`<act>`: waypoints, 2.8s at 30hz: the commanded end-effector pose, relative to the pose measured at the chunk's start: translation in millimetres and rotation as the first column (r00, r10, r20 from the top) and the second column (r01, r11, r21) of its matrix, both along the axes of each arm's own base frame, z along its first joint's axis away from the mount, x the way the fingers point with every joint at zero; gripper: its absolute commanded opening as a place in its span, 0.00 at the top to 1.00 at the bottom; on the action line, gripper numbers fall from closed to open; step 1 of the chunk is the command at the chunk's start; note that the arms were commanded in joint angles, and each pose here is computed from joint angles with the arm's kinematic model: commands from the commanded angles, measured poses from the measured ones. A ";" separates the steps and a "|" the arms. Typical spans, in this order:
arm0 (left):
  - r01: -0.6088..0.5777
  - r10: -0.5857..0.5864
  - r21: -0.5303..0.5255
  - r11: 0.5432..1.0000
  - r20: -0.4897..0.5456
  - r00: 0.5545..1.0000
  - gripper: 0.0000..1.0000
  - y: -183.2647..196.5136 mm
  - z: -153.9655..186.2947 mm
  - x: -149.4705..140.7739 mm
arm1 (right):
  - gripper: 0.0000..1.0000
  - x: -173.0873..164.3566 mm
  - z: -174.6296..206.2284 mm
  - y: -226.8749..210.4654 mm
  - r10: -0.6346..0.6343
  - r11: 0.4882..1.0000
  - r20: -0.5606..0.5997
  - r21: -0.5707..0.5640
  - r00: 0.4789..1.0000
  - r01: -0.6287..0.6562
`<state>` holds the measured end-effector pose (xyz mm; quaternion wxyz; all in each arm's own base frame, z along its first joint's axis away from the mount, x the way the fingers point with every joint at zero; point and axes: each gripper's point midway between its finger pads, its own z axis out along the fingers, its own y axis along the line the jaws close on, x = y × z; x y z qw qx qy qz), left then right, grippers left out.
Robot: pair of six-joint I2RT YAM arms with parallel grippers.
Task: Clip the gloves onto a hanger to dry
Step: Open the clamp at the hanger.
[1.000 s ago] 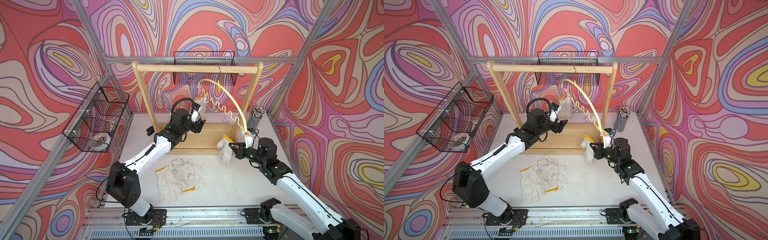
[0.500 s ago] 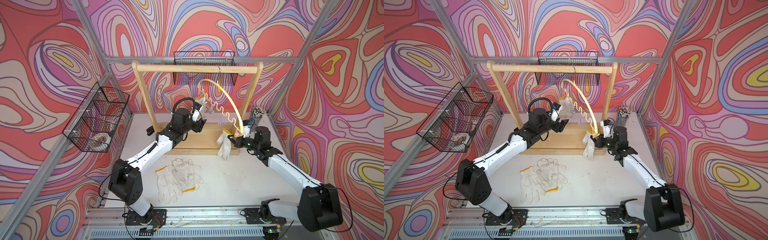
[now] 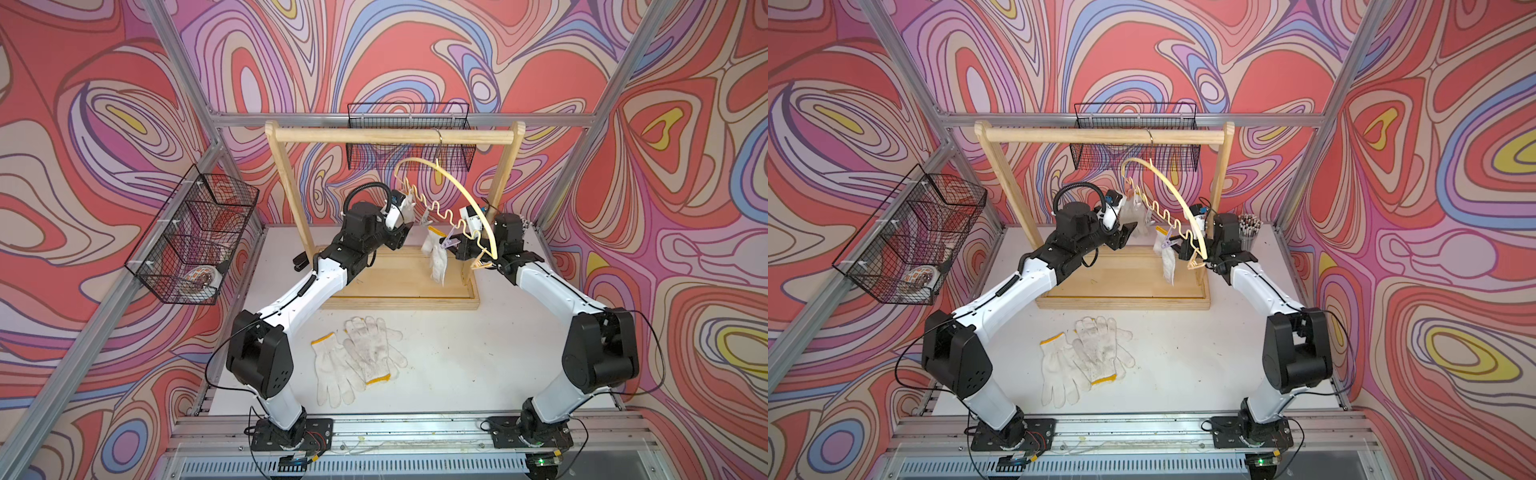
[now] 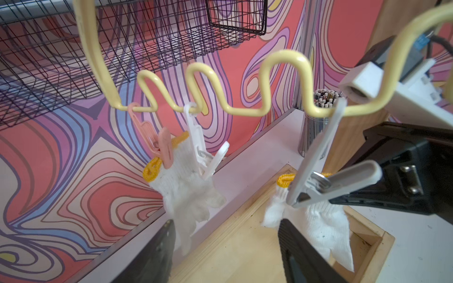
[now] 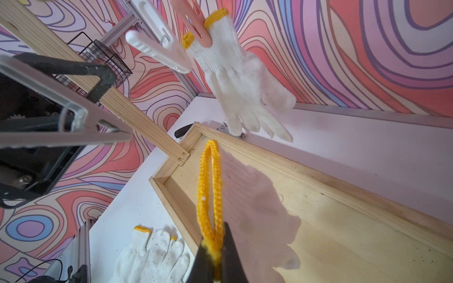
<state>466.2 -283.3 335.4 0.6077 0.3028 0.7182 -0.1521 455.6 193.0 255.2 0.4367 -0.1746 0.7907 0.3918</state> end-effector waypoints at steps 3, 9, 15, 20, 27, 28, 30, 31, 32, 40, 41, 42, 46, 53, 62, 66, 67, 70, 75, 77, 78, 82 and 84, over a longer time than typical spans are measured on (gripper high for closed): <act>0.037 -0.038 0.046 0.998 0.030 0.999 0.31 -5.5 -2.8 10.6 | 1.00 11.8 -0.5 -0.9 0.009 1.000 -0.003 -0.020 1.000 -0.009; 0.071 -0.073 0.037 0.997 0.052 0.996 0.31 -13.2 1.9 17.8 | 1.00 19.8 3.6 4.8 0.021 1.000 -0.006 -0.002 1.000 -0.021; 0.073 -0.075 0.023 0.997 0.094 0.993 0.31 -18.0 6.7 26.5 | 1.00 25.7 -14.0 30.9 0.055 0.998 -0.040 -0.039 0.998 -0.056; 0.076 -0.080 0.030 0.997 0.117 0.990 0.34 -20.0 10.2 32.4 | 1.00 29.0 -15.2 45.1 0.069 0.997 -0.043 -0.036 0.997 -0.071; 0.119 -0.118 -0.004 0.993 0.118 0.986 0.35 -17.5 13.7 38.6 | 1.00 33.1 -11.0 51.5 0.070 0.997 -0.040 -0.033 0.997 -0.072; 0.136 -0.133 -0.010 0.991 0.120 0.984 0.35 -18.0 14.4 38.6 | 1.00 33.6 -10.8 51.8 0.071 0.997 -0.038 -0.032 0.997 -0.072; 0.161 -0.158 -0.014 0.987 0.124 0.980 0.35 -19.4 14.3 38.9 | 1.00 34.6 -11.3 52.4 0.072 0.997 -0.039 -0.031 0.997 -0.074; 0.170 -0.167 -0.010 0.985 0.125 0.978 0.35 -20.6 12.8 39.5 | 1.00 35.3 -11.8 52.7 0.074 0.997 -0.041 -0.031 0.996 -0.075; 0.177 -0.175 -0.008 0.984 0.128 0.976 0.35 -21.7 12.6 39.8 | 1.00 35.7 -10.9 53.2 0.077 0.997 -0.039 -0.029 0.996 -0.078; 0.200 -0.193 -0.026 0.979 0.173 0.966 0.35 -25.9 20.6 46.7 | 1.00 42.7 -13.1 60.7 0.089 0.996 -0.046 -0.016 0.995 -0.089; 0.204 -0.196 -0.029 0.978 0.175 0.965 0.35 -26.4 21.8 47.6 | 1.00 43.3 -12.7 61.5 0.089 0.996 -0.045 -0.016 0.995 -0.090; 0.210 -0.201 -0.035 0.977 0.177 0.963 0.35 -26.7 24.2 48.4 | 1.00 43.9 -13.2 61.6 0.090 0.996 -0.047 -0.015 0.995 -0.090; 0.233 -0.217 -0.065 0.970 0.193 0.957 0.35 -26.4 31.5 51.2 | 1.00 45.3 -14.7 63.1 0.093 0.996 -0.050 -0.015 0.994 -0.093; 0.255 -0.234 -0.100 0.962 0.186 0.954 0.36 -23.9 31.0 58.5 | 1.00 45.1 -13.9 64.2 0.099 0.995 -0.050 -0.015 0.994 -0.100; 0.326 -0.305 -0.092 0.941 0.192 0.933 0.35 -29.9 29.7 52.0 | 1.00 46.2 -16.3 64.9 0.103 0.994 -0.054 -0.014 0.993 -0.104; 0.334 -0.314 -0.091 0.938 0.179 0.932 0.36 -32.7 24.6 54.1 | 1.00 46.7 -16.3 64.8 0.103 0.995 -0.056 -0.012 0.993 -0.104; 0.330 -0.311 -0.090 0.940 0.179 0.934 0.36 -32.5 23.9 55.9 | 1.00 46.6 -16.1 65.5 0.104 0.994 -0.055 -0.012 0.993 -0.105; 0.328 -0.308 -0.091 0.940 0.178 0.935 0.36 -33.0 23.1 58.8 | 1.00 46.5 -15.6 65.0 0.104 0.994 -0.054 -0.011 0.993 -0.105; 0.333 -0.314 -0.091 0.939 0.173 0.933 0.38 -35.1 21.2 60.8 | 1.00 46.7 -15.1 65.6 0.105 0.994 -0.051 -0.013 0.993 -0.106; 0.332 -0.314 -0.091 0.939 0.173 0.934 0.39 -35.0 20.8 61.2 | 1.00 46.9 -15.1 64.8 0.104 0.994 -0.052 -0.013 0.993 -0.105; 0.330 -0.311 -0.091 0.940 0.174 0.934 0.40 -34.6 21.5 61.6 | 1.00 46.4 -15.2 65.4 0.106 0.994 -0.051 -0.014 0.993 -0.106; 0.336 -0.316 -0.095 0.937 0.175 0.932 0.49 -35.4 24.0 59.8 | 1.00 46.0 -15.5 65.4 0.107 0.994 -0.052 -0.013 0.993 -0.108; 0.337 -0.318 -0.099 0.936 0.175 0.932 0.51 -35.4 25.2 58.8 | 1.00 46.4 -15.0 65.4 0.107 0.994 -0.048 -0.014 0.993 -0.108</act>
